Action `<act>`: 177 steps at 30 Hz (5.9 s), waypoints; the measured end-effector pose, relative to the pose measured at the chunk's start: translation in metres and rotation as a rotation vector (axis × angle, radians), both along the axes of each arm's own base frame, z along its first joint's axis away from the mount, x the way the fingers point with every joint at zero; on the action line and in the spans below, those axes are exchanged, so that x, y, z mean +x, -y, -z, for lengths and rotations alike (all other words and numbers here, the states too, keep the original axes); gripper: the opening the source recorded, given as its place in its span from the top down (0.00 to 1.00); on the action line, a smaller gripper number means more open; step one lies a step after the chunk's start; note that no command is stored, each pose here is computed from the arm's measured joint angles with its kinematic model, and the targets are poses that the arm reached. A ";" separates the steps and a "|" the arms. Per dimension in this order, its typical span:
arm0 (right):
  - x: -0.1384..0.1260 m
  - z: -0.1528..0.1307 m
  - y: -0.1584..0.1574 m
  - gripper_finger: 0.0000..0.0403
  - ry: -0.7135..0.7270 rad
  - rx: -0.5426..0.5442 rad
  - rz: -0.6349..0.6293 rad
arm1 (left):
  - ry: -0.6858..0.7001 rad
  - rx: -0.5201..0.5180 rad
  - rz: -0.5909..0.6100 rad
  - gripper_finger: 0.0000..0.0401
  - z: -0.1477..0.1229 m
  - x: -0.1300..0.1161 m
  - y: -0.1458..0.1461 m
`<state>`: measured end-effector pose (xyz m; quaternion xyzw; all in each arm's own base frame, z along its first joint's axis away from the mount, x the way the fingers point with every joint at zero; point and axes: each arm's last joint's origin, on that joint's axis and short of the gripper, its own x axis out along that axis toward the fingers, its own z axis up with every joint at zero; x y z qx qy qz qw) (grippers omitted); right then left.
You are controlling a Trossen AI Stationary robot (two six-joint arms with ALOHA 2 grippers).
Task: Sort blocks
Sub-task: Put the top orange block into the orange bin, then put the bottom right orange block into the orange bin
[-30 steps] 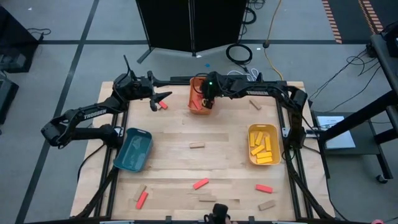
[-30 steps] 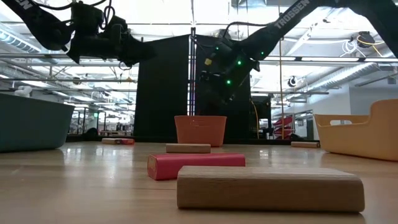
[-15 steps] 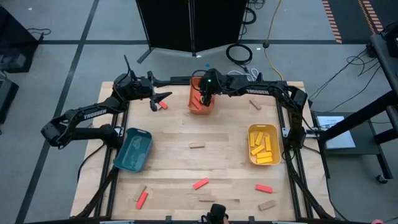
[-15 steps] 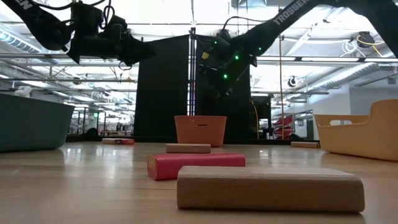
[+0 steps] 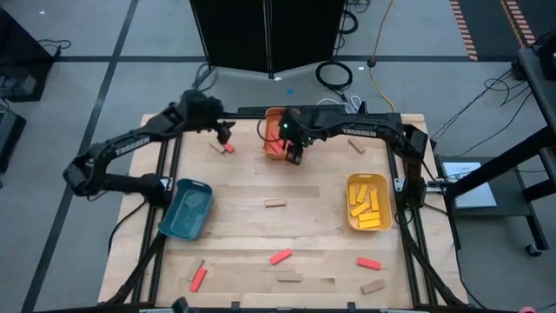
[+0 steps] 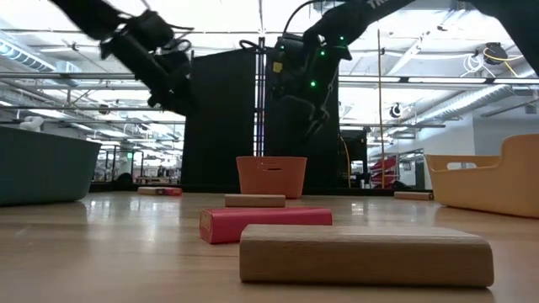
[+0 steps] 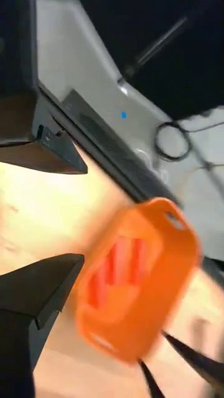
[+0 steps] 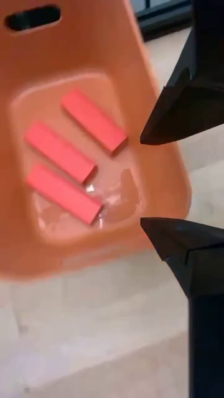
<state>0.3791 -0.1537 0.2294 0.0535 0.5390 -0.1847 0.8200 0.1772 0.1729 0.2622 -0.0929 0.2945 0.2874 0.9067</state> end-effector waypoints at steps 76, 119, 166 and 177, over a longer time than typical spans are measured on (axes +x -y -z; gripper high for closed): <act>0.001 0.047 -0.122 0.52 -0.134 0.073 -0.162 | -0.651 0.119 0.668 0.76 0.020 0.098 -0.015; -0.010 0.049 -0.133 0.52 -0.252 0.010 -0.089 | 0.016 0.102 0.570 0.41 -0.030 0.111 -0.035; -0.088 -0.020 -0.404 0.52 -0.136 0.236 0.115 | 0.717 -0.042 1.078 0.41 -0.009 -0.046 0.224; -0.029 -0.012 -0.393 0.52 0.164 -0.213 -0.464 | 0.342 0.270 1.069 0.41 -0.032 -0.004 0.270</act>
